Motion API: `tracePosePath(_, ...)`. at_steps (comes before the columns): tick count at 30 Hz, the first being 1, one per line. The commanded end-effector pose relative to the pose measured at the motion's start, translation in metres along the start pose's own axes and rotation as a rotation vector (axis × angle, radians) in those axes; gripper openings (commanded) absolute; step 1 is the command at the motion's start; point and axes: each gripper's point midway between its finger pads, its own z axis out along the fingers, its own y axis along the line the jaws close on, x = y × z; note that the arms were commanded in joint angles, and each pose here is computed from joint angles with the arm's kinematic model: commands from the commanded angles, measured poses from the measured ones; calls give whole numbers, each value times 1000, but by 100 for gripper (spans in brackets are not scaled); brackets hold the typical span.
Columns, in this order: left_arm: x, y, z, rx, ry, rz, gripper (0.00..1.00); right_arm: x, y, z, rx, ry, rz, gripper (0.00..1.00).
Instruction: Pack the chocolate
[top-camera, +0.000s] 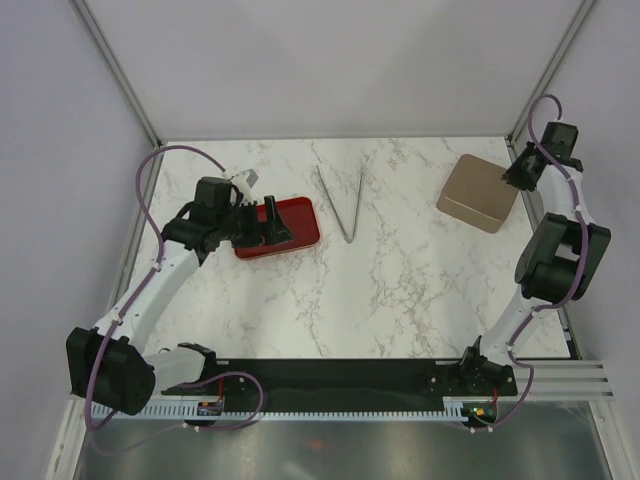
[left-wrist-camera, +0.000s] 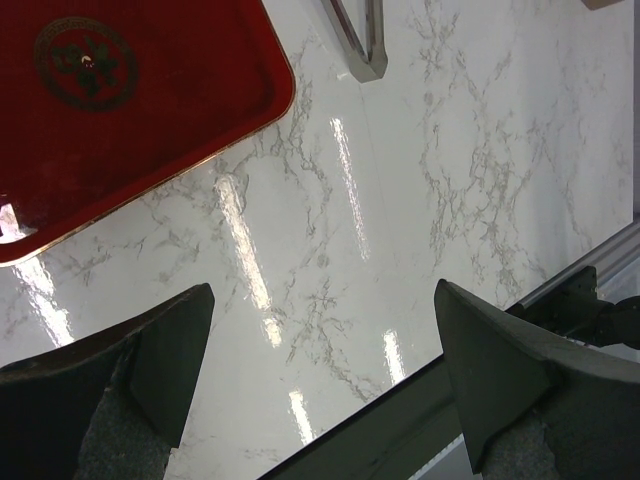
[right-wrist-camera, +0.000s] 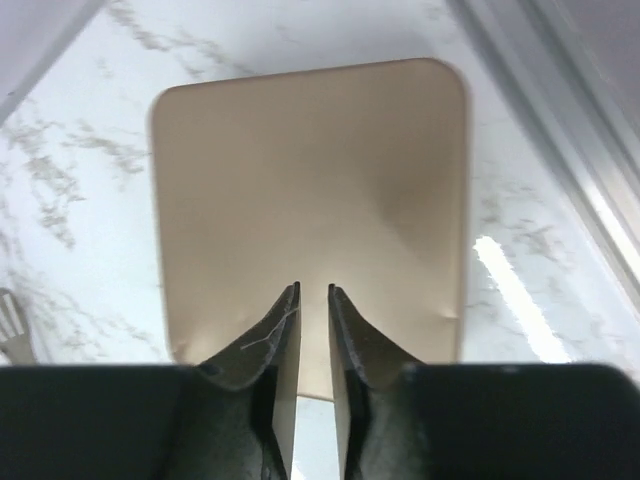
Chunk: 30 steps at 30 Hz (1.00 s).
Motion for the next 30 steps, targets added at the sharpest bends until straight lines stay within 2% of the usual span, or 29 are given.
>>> tracePosePath(1, -19, -11, -11, 40, -79, 72, 100, 2, 38, -7, -36, -10, -78, 23)
tracePosePath(3, -17, -11, -11, 41, -75, 74, 100, 11, 51, 0, -81, 9, -93, 19)
tracePosePath(8, -17, -13, -15, 51, -90, 90, 100, 30, 68, 25, -179, 45, -98, 17)
tracePosePath(15, -19, -16, -17, 63, -102, 100, 100, 49, 56, 45, -132, 95, -113, 17)
tracePosePath(20, -19, -16, -19, 65, -110, 108, 100, 61, 42, 50, -48, 142, -125, 19)
tracePosePath(23, -19, -15, -22, 56, -123, 114, 100, 55, 48, 46, -39, 129, -144, 21)
tracePosePath(26, -23, -19, -26, 67, -148, 128, 100, 48, 70, 25, -45, 88, -184, 29)
tracePosePath(29, -28, -25, -33, 90, -184, 146, 100, 47, 105, -8, -93, 43, -242, 43)
tracePosePath(30, -29, -27, -36, 94, -196, 153, 100, 44, 116, -26, -113, 17, -261, 51)
